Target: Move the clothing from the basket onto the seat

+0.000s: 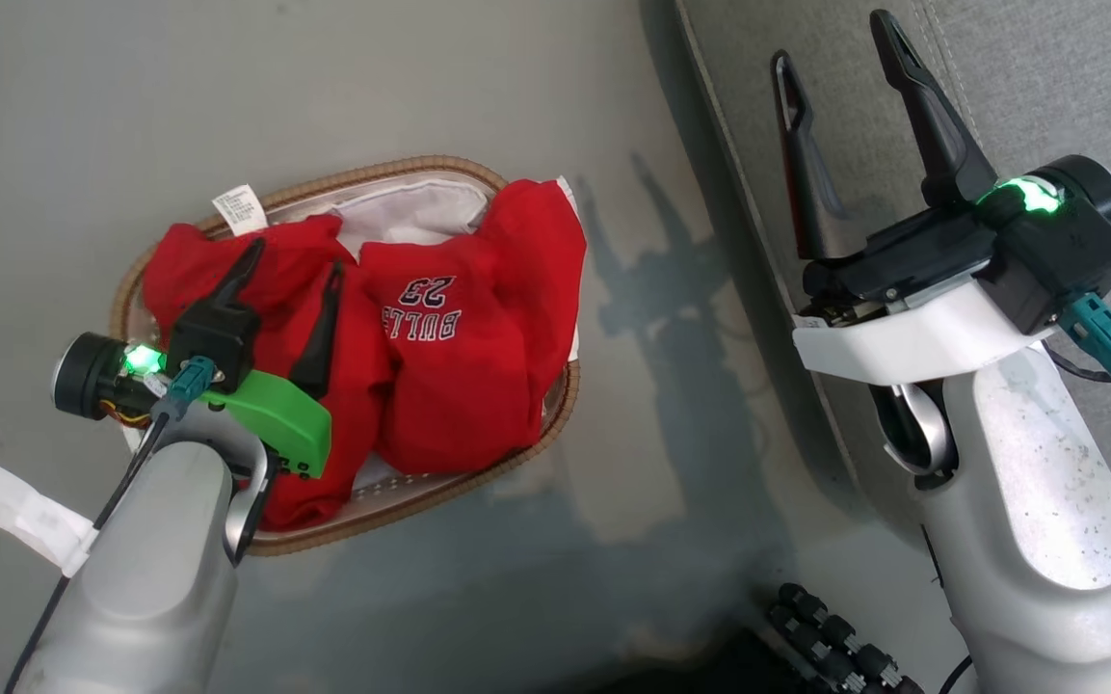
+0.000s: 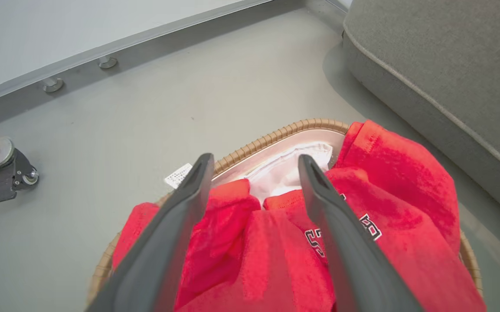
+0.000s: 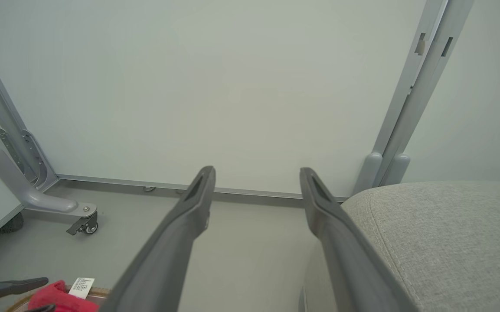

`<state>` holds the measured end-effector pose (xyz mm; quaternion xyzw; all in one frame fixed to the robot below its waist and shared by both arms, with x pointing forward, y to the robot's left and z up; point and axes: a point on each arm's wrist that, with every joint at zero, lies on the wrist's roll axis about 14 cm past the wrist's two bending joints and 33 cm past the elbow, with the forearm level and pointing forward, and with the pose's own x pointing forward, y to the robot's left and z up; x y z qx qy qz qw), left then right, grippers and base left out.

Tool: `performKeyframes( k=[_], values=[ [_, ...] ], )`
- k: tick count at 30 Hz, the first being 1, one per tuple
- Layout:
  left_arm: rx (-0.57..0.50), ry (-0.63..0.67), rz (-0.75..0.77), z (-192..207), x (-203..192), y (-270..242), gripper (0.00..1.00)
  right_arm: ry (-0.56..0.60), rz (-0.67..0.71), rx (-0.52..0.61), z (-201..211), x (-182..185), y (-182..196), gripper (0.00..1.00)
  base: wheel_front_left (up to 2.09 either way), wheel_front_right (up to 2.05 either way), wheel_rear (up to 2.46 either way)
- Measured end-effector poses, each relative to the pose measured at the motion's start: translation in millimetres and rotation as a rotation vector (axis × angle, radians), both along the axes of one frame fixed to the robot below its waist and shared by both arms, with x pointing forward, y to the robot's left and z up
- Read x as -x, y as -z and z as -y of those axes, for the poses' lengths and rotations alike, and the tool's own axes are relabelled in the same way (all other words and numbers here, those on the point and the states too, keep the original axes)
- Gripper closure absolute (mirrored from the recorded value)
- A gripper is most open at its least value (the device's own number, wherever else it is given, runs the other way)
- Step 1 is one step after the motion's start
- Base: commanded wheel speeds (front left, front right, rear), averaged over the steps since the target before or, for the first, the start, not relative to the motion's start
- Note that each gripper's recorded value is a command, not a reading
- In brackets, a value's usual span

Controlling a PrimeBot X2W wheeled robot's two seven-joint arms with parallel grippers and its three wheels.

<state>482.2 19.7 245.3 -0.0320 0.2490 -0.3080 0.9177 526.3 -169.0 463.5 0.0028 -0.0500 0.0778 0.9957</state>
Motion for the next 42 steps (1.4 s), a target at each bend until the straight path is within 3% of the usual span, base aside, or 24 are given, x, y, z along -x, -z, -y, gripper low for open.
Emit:
performKeyframes(
  k=[14,31,32,33,42],
  values=[
    [-0.051,0.087,-0.168,8.9,21.4,81.1,0.00,0.034,-0.103,0.040,16.7,-2.5,50.6,0.00,0.00,0.00,0.00],
    [-0.143,0.121,-0.373,-0.4,59.9,142.2,0.00,0.034,-0.158,0.047,18.6,-0.7,76.7,0.00,0.00,0.00,0.00],
    [-0.144,0.121,-0.381,0.0,61.7,142.8,0.80,0.035,-0.159,0.047,19.0,-0.6,76.5,0.00,0.00,0.00,0.00],
    [-0.143,0.120,-0.386,0.3,62.3,142.5,1.00,0.035,-0.158,0.047,19.1,-0.4,76.0,0.00,0.00,0.00,0.00],
    [-0.092,0.085,-0.307,9.1,35.6,108.9,1.00,0.037,-0.123,0.043,18.5,0.2,55.4,0.00,0.00,0.00,0.00]
  ],
)
